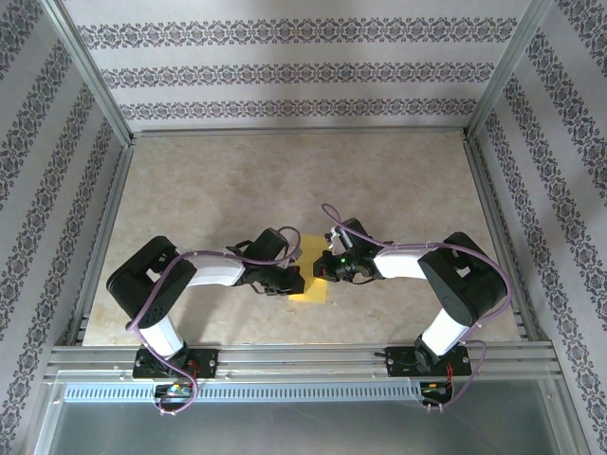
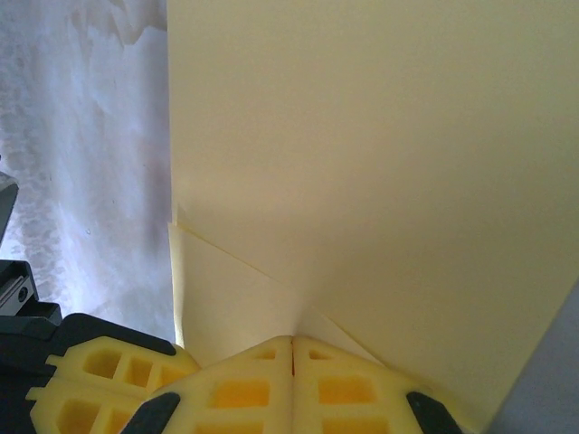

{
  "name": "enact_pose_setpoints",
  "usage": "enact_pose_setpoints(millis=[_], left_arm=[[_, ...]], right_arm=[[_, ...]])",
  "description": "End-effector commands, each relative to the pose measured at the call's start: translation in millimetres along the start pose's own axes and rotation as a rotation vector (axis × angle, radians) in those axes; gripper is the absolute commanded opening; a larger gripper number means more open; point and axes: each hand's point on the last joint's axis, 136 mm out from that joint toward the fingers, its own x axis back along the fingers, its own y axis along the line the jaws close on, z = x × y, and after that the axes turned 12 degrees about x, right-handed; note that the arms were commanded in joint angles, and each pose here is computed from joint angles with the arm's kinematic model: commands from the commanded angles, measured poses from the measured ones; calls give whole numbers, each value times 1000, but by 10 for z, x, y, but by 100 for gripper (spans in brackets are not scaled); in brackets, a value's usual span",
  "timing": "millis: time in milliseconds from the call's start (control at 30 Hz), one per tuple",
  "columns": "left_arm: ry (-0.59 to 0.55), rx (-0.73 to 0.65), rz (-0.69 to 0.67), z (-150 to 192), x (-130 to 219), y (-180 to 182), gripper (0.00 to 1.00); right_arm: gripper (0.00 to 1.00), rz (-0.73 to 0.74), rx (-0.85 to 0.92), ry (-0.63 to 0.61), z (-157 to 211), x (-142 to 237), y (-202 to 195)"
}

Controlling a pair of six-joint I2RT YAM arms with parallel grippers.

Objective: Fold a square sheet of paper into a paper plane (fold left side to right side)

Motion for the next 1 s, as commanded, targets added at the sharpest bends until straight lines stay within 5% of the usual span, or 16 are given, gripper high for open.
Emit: enact_pose_setpoints(millis=[0,967], left_arm=[[31,110,-120,194,25,424,4],[-16,223,9,301,281,594,5]], right_arm=[[0,123,-40,57,203,-36,-354],[0,91,-12,19,6,52,-199]])
